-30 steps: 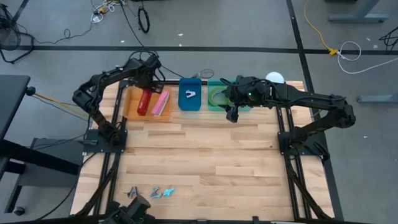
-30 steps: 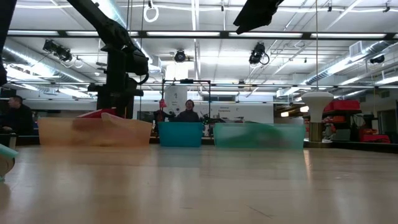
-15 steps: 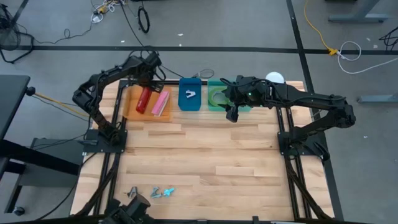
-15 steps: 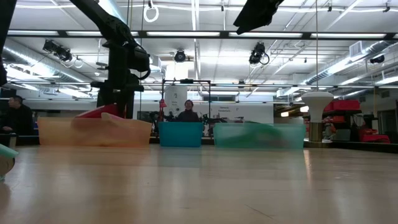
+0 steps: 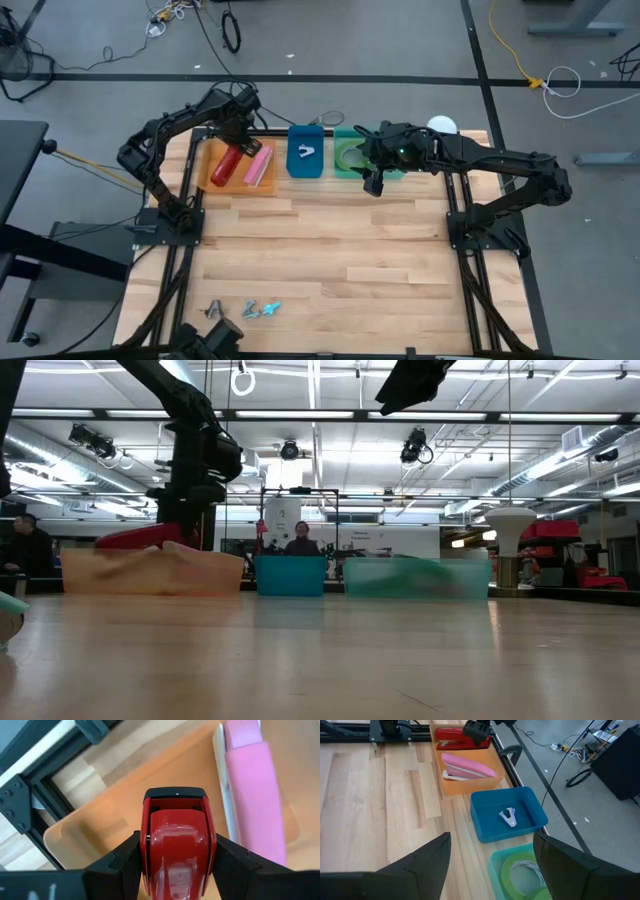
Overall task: Pick and place Stapler, Stapler remover, tape
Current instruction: Put the red stapler into the orange bin
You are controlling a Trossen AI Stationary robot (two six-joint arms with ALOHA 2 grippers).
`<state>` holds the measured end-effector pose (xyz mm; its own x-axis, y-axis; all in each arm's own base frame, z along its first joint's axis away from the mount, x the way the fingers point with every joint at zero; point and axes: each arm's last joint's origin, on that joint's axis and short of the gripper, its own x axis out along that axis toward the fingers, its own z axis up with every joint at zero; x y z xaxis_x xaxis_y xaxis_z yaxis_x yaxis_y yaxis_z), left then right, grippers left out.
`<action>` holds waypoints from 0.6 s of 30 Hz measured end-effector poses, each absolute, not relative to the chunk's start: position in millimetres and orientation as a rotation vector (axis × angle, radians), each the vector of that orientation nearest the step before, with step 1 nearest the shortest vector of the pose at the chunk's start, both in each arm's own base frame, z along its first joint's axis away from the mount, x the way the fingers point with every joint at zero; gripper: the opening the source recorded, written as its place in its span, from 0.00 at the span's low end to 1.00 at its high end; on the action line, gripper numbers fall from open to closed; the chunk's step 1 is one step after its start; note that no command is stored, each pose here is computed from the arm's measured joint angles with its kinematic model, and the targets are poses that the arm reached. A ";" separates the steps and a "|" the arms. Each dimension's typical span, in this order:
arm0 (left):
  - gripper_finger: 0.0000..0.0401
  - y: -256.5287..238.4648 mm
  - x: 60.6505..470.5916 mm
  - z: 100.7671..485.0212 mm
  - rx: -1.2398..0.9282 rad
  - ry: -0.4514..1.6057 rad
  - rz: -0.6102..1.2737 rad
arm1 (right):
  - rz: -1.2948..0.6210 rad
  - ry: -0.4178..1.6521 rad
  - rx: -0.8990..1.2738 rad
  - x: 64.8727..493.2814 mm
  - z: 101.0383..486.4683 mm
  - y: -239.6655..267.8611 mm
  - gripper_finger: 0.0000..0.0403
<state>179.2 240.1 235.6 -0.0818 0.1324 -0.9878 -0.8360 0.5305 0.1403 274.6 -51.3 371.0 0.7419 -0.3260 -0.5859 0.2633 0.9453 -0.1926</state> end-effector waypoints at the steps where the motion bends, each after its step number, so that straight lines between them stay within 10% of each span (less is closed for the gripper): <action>1: 0.48 240.1 179.2 235.6 -0.652 1.431 0.905 | -0.324 0.660 -0.100 274.6 371.0 -51.3 0.70; 18: 0.50 241.8 190.9 215.8 -0.631 1.512 0.792 | -0.325 0.659 -0.096 274.7 371.0 -51.3 0.70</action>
<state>190.9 241.8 215.8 -0.0972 0.0629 -0.9933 -0.7808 0.6140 0.1153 274.7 -51.3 371.0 0.7420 -0.3260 -0.5857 0.2656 0.9453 -0.1896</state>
